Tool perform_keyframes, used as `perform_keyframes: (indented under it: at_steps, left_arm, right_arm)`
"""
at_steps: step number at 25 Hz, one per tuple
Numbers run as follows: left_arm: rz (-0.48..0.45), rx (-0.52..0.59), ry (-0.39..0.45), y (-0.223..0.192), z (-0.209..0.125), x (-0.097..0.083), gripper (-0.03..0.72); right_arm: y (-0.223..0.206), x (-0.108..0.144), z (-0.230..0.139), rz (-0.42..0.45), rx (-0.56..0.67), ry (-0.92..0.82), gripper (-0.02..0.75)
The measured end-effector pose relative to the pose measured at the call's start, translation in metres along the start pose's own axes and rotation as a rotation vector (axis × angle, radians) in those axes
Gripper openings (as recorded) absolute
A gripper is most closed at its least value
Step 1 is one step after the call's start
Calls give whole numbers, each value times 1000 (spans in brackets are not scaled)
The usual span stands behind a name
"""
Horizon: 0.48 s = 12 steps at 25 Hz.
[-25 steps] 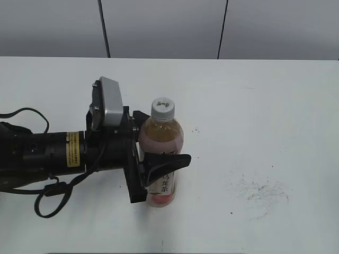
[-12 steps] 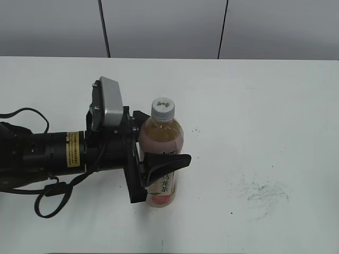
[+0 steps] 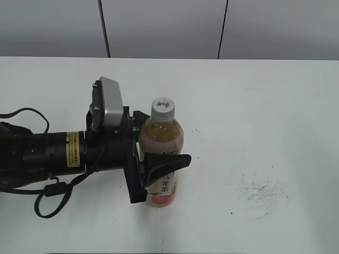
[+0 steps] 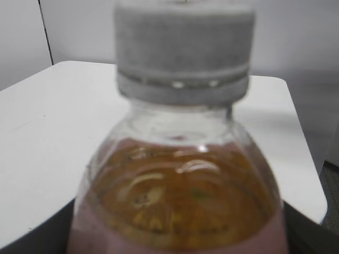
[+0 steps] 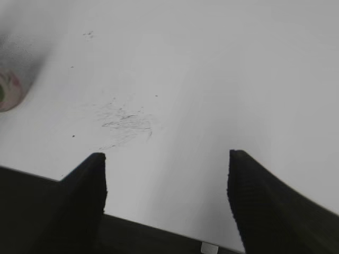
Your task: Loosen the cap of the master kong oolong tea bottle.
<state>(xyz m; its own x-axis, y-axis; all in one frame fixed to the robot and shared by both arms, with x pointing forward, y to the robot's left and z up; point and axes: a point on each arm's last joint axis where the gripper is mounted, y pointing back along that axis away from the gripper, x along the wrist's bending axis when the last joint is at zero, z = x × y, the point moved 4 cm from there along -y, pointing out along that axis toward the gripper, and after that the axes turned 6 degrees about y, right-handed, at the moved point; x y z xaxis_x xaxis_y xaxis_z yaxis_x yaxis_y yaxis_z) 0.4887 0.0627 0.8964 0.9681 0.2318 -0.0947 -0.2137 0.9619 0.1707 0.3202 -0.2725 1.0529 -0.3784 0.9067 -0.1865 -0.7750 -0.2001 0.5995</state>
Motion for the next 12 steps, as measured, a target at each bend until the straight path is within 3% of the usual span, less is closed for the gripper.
perform_keyframes:
  at_steps: [6, 12]
  left_arm:
    - [-1, 0, 0, 0, 0, 0, 447]
    - [-1, -1, 0, 0, 0, 0, 447]
  right_arm:
    - [-23, 2, 37, 184, 60, 160, 530]
    - [-50, 5, 84, 337, 137, 289, 462]
